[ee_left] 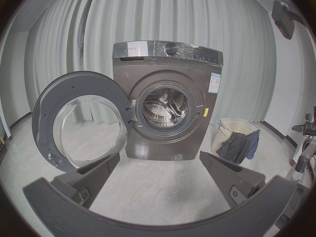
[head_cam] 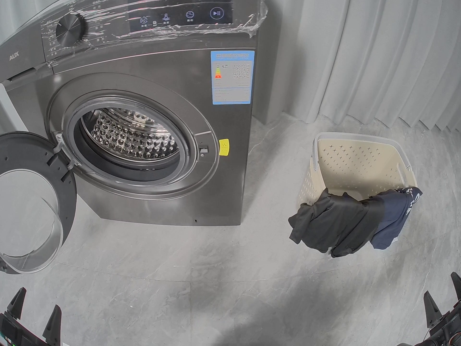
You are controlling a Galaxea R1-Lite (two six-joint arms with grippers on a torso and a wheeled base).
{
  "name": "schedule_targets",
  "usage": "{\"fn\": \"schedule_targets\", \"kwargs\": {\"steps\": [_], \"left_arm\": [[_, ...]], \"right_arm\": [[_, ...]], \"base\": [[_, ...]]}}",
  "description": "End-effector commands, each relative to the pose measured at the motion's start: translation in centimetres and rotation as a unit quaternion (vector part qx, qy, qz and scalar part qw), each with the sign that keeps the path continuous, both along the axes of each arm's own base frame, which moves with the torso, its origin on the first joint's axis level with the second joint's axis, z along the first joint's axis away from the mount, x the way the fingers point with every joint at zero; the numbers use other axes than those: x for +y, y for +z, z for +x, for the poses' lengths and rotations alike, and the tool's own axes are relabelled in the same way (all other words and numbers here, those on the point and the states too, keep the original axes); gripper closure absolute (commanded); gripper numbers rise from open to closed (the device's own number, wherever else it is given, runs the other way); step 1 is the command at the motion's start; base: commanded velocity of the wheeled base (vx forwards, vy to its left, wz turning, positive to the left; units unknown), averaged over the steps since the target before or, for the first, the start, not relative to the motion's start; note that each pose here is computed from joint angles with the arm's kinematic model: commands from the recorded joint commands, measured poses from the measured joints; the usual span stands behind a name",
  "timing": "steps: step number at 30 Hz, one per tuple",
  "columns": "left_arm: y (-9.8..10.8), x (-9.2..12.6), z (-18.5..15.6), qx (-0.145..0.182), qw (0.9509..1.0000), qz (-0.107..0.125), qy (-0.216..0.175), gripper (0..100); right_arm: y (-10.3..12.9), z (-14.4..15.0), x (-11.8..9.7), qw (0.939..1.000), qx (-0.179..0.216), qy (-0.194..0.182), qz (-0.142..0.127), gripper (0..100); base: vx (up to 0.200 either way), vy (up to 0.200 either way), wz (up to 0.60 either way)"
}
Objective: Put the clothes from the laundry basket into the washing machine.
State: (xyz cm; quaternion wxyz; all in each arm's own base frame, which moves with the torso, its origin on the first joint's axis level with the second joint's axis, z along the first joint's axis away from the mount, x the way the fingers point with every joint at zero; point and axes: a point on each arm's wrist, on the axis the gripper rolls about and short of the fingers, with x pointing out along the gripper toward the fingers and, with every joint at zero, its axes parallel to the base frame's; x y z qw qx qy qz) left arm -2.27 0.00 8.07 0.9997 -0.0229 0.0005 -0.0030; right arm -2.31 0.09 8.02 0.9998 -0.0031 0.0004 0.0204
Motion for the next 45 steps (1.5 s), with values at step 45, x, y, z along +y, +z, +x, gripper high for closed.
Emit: {"fn": "schedule_targets", "kwargs": {"steps": [45], "left_arm": [[-0.54, 0.01, 0.02, 0.002, 1.0, -0.002, 0.003, 0]], "right_arm": [[-0.51, 0.05, 0.0, 1.0, 0.003, 0.0, -0.001, 0]], "base": [[0.0, -0.12, 0.0]]}}
